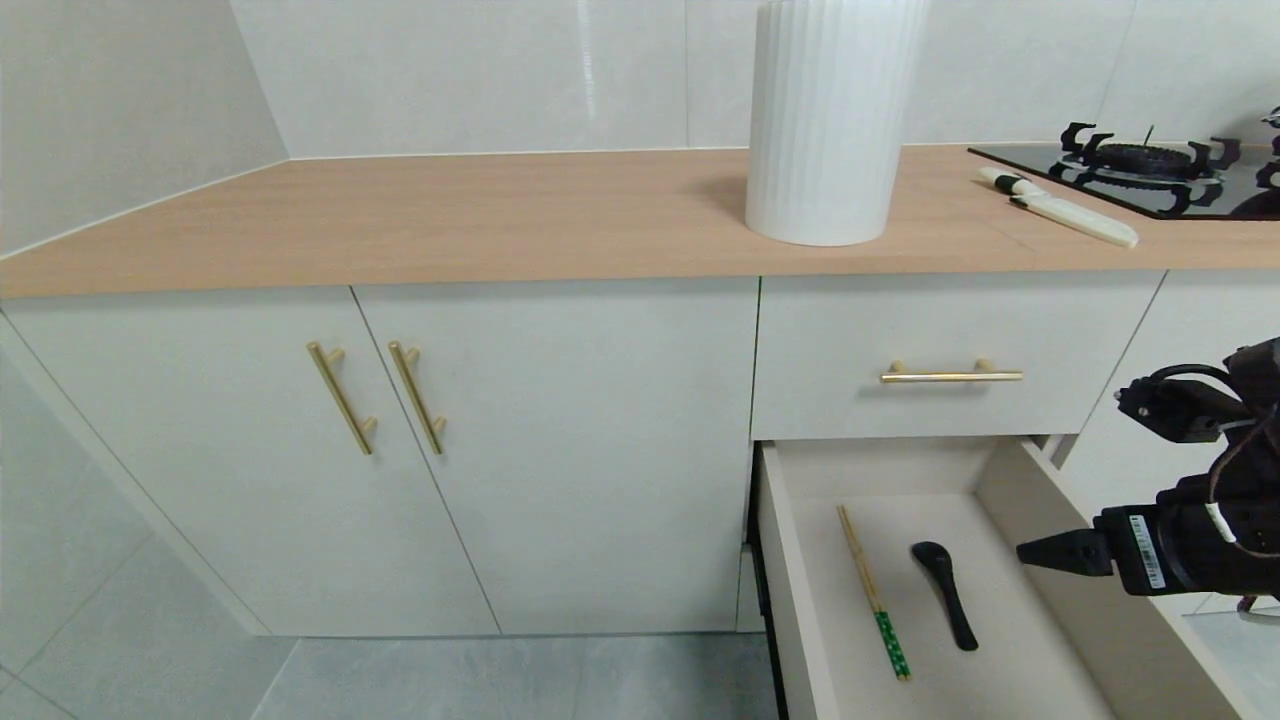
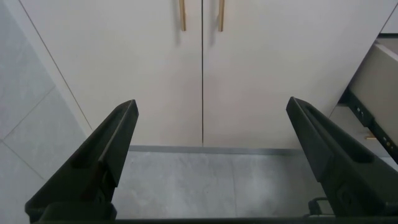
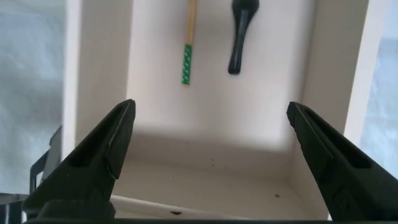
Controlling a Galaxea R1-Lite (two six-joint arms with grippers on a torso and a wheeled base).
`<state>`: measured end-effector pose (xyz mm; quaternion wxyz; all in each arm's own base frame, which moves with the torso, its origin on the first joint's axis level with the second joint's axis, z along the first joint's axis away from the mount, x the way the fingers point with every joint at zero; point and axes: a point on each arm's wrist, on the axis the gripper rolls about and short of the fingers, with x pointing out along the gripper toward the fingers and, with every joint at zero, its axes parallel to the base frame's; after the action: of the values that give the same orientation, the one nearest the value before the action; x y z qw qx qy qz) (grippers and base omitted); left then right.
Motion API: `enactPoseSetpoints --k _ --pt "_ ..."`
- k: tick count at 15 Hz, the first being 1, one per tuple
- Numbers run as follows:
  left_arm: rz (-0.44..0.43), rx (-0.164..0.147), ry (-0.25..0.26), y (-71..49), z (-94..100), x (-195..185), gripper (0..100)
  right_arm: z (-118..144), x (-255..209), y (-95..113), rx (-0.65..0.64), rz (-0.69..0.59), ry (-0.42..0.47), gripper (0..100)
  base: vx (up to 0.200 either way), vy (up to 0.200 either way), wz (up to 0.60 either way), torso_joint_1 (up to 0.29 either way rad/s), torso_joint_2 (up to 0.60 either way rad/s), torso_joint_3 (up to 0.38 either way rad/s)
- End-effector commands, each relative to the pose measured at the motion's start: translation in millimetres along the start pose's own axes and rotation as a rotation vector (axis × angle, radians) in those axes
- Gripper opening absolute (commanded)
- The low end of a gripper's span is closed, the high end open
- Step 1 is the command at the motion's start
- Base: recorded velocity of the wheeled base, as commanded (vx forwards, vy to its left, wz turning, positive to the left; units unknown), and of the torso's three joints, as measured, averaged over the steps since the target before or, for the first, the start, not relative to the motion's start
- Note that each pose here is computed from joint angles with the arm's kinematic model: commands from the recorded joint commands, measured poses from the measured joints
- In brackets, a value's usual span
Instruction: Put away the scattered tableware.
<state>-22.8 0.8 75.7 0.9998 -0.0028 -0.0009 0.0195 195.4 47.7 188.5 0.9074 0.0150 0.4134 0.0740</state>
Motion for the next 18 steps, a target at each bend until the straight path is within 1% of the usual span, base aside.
enactPoseSetpoints --k 1,4,5,7,9,14,15,16,18 --pt "0.001 0.001 0.002 0.0 -0.1 0.1 100 -0.5 -5.1 0.7 -0.012 0.003 -0.01 100 -0.2 0.0 0.0 0.017 0.0 0.002" --pt "0.001 0.001 0.002 0.0 -0.1 0.1 100 -1.4 -5.1 0.9 -0.02 0.002 -0.007 100 -0.2 0.0 0.0 0.001 0.0 0.006" --pt "0.001 0.001 0.002 0.0 -0.1 0.1 100 -2.8 -4.4 3.7 -0.031 0.011 0.0 100 -0.2 0.0 0.0 0.007 0.01 0.002" --pt "0.001 0.001 0.0 0.0 -0.1 0.0 100 -8.3 -5.1 9.6 -0.059 0.025 0.043 100 -0.2 0.0 0.0 0.005 0.0 0.002" --pt "0.001 0.001 0.002 0.0 -0.1 0.1 100 -13.5 -3.3 15.9 -0.089 0.04 0.093 100 0.0 0.0 0.0 0.0 0.0 0.0" --pt "0.001 0.001 0.0 0.0 -0.1 0.0 100 -26.9 13.9 31.4 -0.168 0.049 0.312 100 0.0 0.0 0.0 0.0 0.0 0.0" --pt "0.001 0.001 0.0 0.0 -0.1 0.0 100 -27.0 17.6 32.2 -0.17 0.043 0.342 100 0.0 0.0 0.0 0.0 0.0 0.0" --pt "0.001 0.001 0.0 0.0 -0.1 0.0 100 -29.1 24.3 33.1 -0.176 0.032 0.401 100 0.0 0.0 0.0 0.0 0.0 0.0" --pt "0.001 0.001 0.002 0.0 -0.1 0.1 100 -31.4 32.7 34.6 -0.183 0.024 0.451 100 0.0 0.0 0.0 0.0 0.0 0.0"
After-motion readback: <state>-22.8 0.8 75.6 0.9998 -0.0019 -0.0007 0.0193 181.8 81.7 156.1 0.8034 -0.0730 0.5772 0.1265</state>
